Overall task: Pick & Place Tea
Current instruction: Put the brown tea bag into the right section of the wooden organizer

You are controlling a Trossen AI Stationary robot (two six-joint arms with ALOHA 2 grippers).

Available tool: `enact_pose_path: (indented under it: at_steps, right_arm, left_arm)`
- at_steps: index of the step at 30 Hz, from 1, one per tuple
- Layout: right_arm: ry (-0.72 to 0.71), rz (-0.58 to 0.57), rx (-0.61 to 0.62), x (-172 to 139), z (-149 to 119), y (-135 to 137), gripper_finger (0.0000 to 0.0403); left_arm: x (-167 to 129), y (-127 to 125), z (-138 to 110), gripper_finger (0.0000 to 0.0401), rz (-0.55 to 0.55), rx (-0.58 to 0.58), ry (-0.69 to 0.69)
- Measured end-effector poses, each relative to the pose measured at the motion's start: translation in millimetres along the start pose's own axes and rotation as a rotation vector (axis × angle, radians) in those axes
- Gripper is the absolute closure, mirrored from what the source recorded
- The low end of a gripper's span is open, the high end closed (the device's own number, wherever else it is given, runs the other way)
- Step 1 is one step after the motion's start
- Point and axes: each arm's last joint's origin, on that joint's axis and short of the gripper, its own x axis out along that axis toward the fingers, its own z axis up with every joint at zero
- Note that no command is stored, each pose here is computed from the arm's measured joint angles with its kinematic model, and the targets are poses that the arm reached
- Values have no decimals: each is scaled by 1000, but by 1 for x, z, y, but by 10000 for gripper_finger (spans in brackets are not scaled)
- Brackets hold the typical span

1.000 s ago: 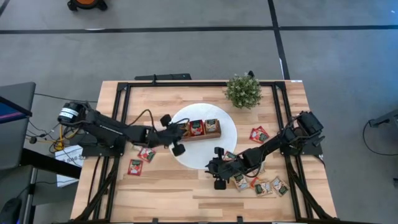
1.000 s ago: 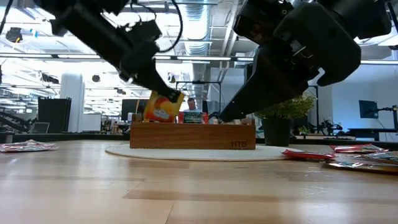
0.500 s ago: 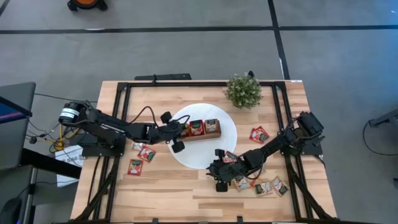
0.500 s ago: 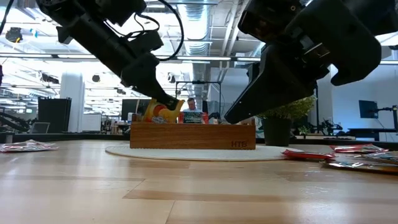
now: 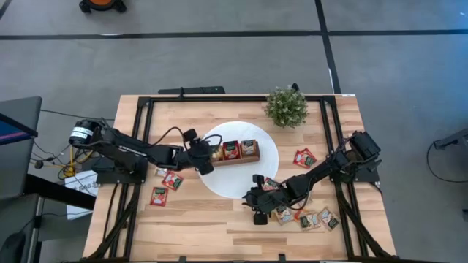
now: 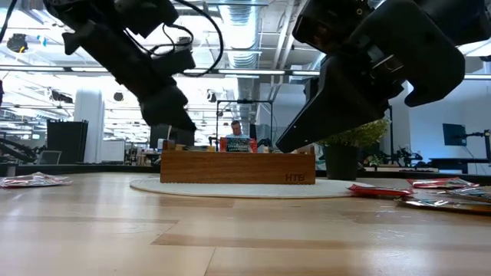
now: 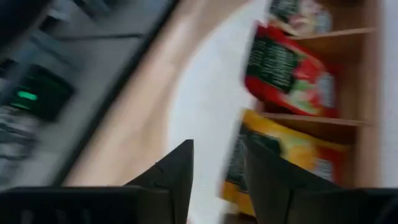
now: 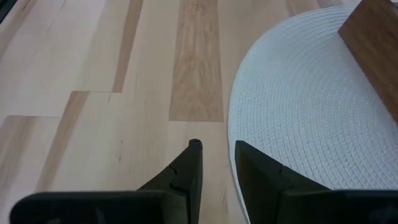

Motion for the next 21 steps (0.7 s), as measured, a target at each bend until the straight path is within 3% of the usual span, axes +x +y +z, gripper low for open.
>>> enact_pose_path:
  at_steps: [4,12,21]
  right_arm:
    - [0,0,0,0,0,0,316]
    - [1,1,-19,0,0,0,316]
    - [1,1,-19,0,0,0,316]
  left_arm:
    - [-8,-4,12,275,63,74,-44]
    - [-47,-29,53,298,-39,1,-195]
    - [-105,-68,37,323,-234,-92,-235]
